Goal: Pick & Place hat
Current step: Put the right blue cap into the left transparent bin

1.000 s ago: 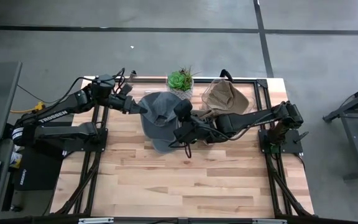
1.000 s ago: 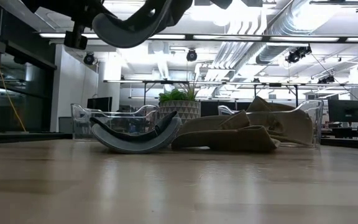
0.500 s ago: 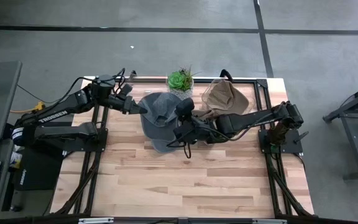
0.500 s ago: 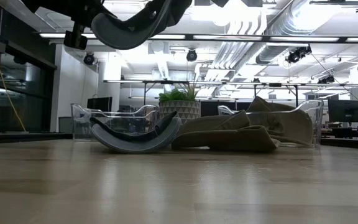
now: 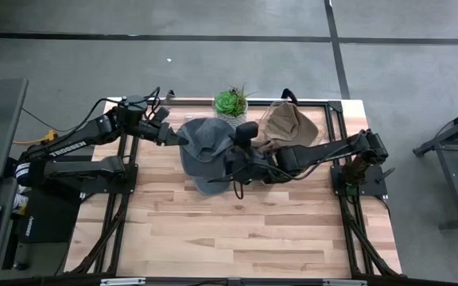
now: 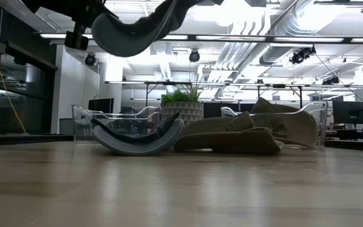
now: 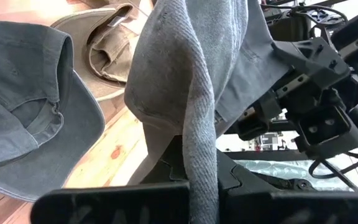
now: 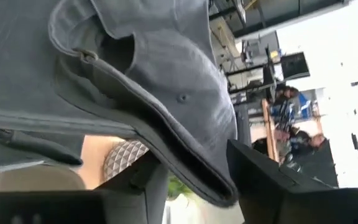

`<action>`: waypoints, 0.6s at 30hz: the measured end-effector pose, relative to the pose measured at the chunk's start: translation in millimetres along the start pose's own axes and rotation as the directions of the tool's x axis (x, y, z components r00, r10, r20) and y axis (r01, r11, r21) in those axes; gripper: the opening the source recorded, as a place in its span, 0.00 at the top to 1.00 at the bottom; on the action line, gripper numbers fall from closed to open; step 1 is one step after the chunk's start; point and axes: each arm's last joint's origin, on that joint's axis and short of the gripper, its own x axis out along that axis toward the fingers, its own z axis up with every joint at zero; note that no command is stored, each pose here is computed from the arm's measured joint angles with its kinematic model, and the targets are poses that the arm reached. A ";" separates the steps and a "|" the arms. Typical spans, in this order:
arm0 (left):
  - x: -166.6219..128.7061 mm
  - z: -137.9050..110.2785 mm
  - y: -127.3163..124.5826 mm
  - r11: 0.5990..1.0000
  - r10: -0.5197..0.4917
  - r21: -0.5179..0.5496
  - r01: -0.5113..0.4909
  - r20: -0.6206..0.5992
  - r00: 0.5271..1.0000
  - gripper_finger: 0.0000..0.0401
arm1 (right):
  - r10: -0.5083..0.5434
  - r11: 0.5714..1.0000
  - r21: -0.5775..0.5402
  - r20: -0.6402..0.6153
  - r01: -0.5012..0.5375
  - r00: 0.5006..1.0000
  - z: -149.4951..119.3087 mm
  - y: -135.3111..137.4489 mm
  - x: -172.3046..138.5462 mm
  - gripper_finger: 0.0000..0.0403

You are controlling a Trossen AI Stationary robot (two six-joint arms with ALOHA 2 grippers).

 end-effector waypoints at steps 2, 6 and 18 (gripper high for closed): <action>0.0 0.0 0.0 1.000 0.000 0.000 0.000 -0.001 1.000 1.00 | 0.006 1.000 0.023 -0.022 -0.006 1.000 -2.9 1.5 -0.1 0.60; 0.0 0.0 0.0 1.000 0.000 0.000 0.000 -0.001 1.000 1.00 | 0.012 0.994 0.107 -0.087 -0.003 0.996 -11.4 4.9 -0.7 0.57; -0.8 1.0 0.3 1.000 0.024 0.001 -0.024 0.047 0.999 1.00 | 0.096 0.872 0.486 -0.282 0.056 0.955 -41.3 13.3 -6.9 0.57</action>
